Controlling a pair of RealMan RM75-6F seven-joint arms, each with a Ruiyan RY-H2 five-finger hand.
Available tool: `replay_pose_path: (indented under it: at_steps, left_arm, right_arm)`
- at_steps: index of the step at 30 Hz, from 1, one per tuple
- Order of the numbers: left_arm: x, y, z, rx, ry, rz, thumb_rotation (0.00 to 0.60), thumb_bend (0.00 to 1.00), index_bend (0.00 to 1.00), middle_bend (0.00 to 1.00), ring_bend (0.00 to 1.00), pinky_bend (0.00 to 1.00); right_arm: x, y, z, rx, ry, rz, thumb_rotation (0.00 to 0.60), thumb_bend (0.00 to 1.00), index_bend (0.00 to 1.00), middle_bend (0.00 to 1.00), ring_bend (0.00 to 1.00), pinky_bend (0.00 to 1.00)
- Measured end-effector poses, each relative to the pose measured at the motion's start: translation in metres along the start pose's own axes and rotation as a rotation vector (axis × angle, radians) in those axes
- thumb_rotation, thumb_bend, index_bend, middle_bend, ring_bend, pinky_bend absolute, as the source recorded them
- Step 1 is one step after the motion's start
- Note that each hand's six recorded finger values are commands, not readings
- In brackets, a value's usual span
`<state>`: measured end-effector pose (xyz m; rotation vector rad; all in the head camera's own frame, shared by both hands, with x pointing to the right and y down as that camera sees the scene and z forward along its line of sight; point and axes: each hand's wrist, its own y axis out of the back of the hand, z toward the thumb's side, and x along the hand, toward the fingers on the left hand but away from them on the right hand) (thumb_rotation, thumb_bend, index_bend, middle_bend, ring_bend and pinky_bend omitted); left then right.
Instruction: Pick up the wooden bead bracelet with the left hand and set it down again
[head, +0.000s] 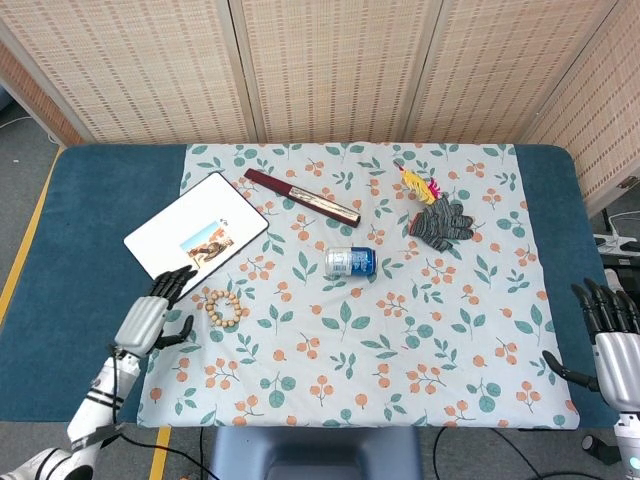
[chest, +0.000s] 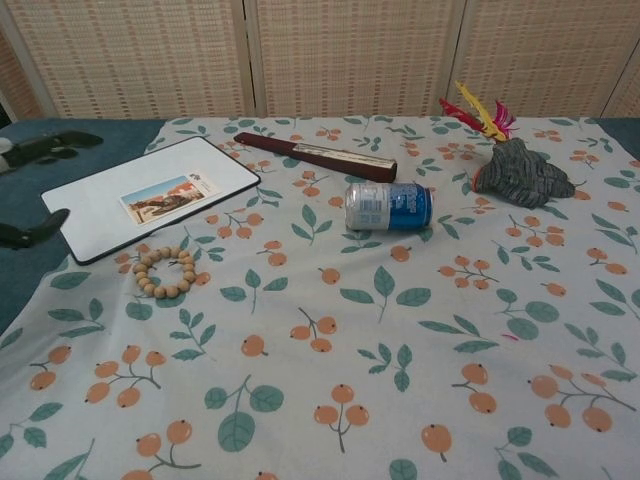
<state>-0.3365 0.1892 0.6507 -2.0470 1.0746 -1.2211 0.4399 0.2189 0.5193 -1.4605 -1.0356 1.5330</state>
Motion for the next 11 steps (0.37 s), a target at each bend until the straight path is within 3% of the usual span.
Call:
replay_pose_path:
  at_steps: [5, 7, 11]
  left_arm:
    - [-0.07, 0.032, -0.027, 0.165, 0.065, 0.138, 0.6, 0.51, 0.0, 0.0, 0.0, 0.0]
    - [-0.095, 0.043, -0.036, 0.245, 0.1, 0.161, 0.6, 0.49, 0.0, 0.0, 0.0, 0.0]
    - [-0.111, 0.055, -0.043, 0.353, 0.129, 0.165, 0.6, 0.49, 0.0, 0.0, 0.0, 0.0]
  right_arm:
    - [-0.002, -0.006, -0.002, 0.051, -0.045, 0.008, 0.45, 0.14, 0.0, 0.0, 0.0, 0.0]
    - [-0.002, -0.011, 0.001, 0.058, -0.048, 0.022, 0.454, 0.14, 0.0, 0.0, 0.0, 0.0]
    - [-0.003, -0.017, 0.006, 0.072, -0.042, 0.043, 0.453, 0.14, 0.0, 0.0, 0.0, 0.0]
